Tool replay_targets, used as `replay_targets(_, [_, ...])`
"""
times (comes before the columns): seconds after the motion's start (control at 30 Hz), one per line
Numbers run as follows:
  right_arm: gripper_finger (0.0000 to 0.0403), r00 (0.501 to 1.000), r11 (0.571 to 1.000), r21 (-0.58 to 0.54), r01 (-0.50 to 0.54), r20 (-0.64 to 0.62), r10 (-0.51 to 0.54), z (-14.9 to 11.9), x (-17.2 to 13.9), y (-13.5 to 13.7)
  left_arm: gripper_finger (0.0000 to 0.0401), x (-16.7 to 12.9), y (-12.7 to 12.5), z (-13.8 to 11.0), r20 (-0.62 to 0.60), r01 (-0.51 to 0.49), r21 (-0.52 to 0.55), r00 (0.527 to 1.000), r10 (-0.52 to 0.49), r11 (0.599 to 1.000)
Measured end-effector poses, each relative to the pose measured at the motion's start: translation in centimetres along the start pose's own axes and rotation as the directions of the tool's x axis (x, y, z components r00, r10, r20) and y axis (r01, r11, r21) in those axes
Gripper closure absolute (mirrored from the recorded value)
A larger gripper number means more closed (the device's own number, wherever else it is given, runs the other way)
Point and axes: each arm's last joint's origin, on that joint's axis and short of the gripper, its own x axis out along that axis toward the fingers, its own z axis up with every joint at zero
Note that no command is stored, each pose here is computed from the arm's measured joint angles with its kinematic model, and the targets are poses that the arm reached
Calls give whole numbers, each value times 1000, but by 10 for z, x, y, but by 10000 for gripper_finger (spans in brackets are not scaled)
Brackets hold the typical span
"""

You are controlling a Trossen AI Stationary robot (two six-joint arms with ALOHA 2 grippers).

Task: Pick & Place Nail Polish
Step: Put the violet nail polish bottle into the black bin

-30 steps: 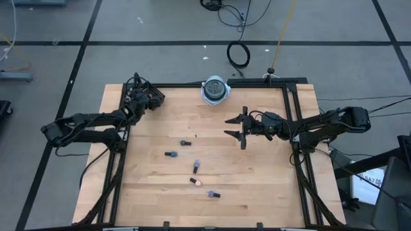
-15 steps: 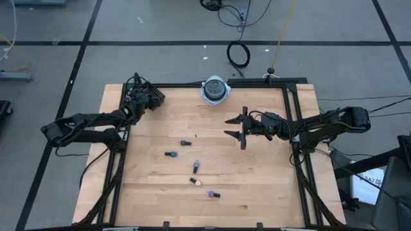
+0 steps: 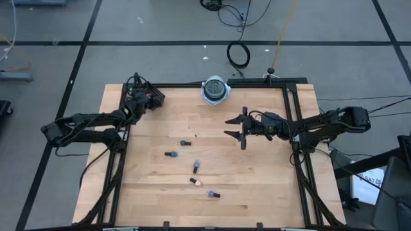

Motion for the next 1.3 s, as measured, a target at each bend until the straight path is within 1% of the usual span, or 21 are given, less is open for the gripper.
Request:
replay_targets(0.07, [207, 1000, 1000, -12, -22, -3, 22, 0, 0, 6, 157, 0, -2, 1, -9, 58, 28, 998, -58, 998])
replay_targets(0.17, [207, 997, 995, -61, -77, -20, 76, -2, 0, 22, 157, 0, -6, 2, -26, 158, 72, 987, -157, 985])
replay_targets(0.27, [207, 998, 995, -75, -66, -29, 64, -4, -2, 44, 157, -1, -9, 4, -34, 236, 91, 972, -234, 968])
replay_targets(0.4, [206, 996, 998, -40, -52, -73, 49, -12, -5, 75, 157, -1, -10, 5, -27, 252, 79, 968, -250, 965])
replay_targets(0.5, [206, 988, 998, -24, -51, -150, 47, -18, -2, 101, 157, -1, -10, 5, -30, 258, 72, 966, -256, 964])
replay_targets(0.6, [206, 972, 998, -36, -52, -230, 42, -20, 8, 129, 157, -3, -13, 3, -57, 319, 58, 947, -316, 946])
replay_targets(0.67, [206, 960, 997, -43, -63, -276, 49, -20, 17, 147, 157, -5, -17, 2, -85, 387, 63, 921, -381, 920])
replay_targets(0.83, [206, 910, 993, -62, -98, -411, 64, -29, 42, 187, 157, -11, -26, -2, -151, 546, 66, 833, -533, 835])
replay_targets(0.93, [206, 874, 994, -56, -96, -483, 57, -38, 55, 205, 157, -16, -32, -3, -181, 642, 60, 760, -624, 765])
replay_targets(1.0, [206, 854, 994, -49, -95, -517, 56, -47, 62, 216, 157, -20, -38, -4, -190, 706, 69, 703, -685, 705])
replay_targets(1.07, [206, 834, 994, -28, -108, -546, 75, -54, 66, 225, 158, -24, -43, -4, -185, 746, 79, 662, -726, 661])
replay_targets(1.13, [206, 821, 993, 20, -116, -561, 107, -61, 71, 234, 158, -28, -47, -4, -176, 770, 96, 637, -751, 631])
replay_targets(1.23, [206, 794, 989, 86, -118, -590, 145, -69, 75, 243, 157, -33, -53, -4, -158, 795, 105, 607, -779, 597])
replay_targets(1.3, [206, 783, 988, 110, -108, -603, 153, -74, 75, 245, 158, -36, -55, -3, -146, 807, 113, 590, -794, 580])
